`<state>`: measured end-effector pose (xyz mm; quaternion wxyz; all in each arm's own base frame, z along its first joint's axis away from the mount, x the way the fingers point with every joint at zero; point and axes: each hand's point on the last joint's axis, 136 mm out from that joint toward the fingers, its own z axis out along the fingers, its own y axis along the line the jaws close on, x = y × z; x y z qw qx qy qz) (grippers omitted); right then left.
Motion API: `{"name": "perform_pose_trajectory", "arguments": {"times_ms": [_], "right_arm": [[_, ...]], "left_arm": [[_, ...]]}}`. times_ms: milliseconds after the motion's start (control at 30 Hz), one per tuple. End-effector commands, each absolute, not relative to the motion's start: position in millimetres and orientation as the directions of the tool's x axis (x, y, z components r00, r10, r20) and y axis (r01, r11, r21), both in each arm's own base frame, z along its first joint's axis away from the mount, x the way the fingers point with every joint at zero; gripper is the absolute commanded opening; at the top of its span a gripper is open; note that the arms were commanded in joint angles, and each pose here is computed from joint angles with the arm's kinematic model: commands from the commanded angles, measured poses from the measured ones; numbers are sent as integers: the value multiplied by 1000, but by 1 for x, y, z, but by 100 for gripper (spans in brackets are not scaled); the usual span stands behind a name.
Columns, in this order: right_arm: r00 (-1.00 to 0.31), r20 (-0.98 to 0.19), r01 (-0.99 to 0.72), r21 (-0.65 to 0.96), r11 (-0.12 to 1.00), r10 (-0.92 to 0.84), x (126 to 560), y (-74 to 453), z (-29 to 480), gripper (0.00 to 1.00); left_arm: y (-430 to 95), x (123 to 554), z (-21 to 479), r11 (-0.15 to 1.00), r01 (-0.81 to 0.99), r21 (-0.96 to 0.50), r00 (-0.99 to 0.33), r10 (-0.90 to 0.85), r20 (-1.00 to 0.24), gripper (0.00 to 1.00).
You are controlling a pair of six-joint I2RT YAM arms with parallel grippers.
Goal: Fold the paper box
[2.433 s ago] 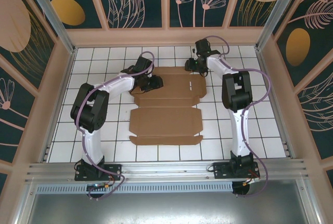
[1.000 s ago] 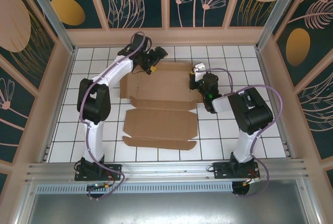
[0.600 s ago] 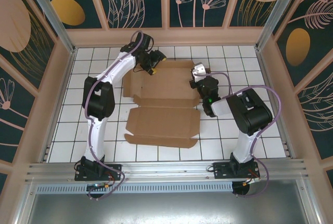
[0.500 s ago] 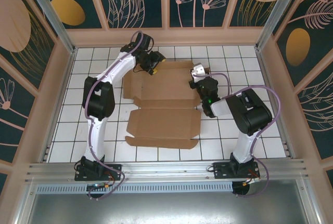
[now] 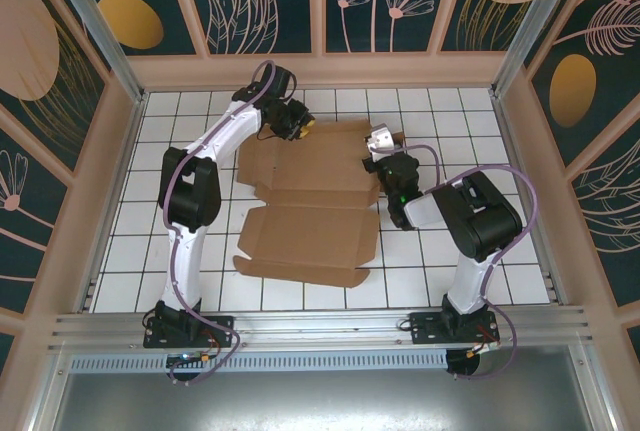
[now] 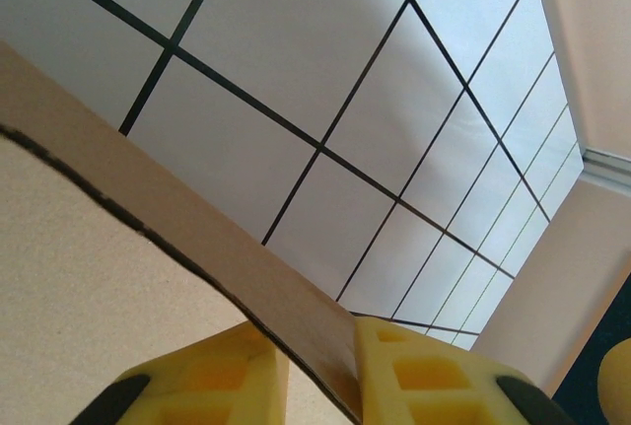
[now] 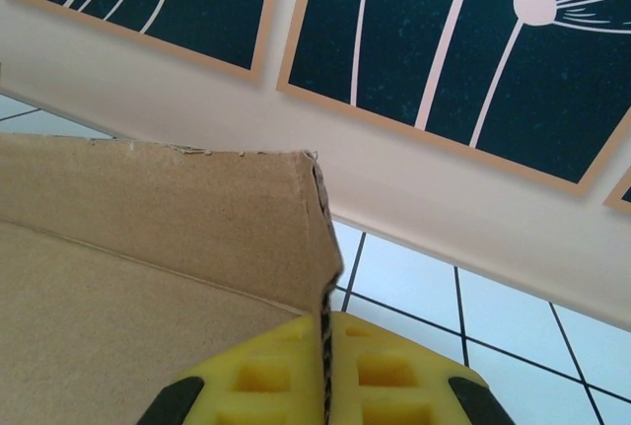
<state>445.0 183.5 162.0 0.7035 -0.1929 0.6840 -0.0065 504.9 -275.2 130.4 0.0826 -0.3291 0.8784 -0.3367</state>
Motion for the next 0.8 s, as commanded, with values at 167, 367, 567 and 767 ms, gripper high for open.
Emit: {"name": "perform_pose_trajectory", "arguments": {"times_ms": [167, 367, 567, 767], "right_arm": [[203, -951, -199, -274, 941, -234, 425, 179, 214, 48], [223, -957, -313, -252, 916, -187, 404, 192, 229, 64], [71, -994, -590, -110, 800, -84, 385, 231, 247, 61], [-363, -931, -724, 248, 644, -49, 365, 298, 224, 23]], "left_arm": [[-267, 505, 131, 523, -525, -672, -755, -651, 83, 6], [-271, 504, 127, 498, -509, -702, -759, -645, 93, 0], [-270, 514, 150, 426, -441, -790, -743, -667, 55, 0], [-258, 523, 153, 328, -472, -818, -672, -735, 93, 0]]}}
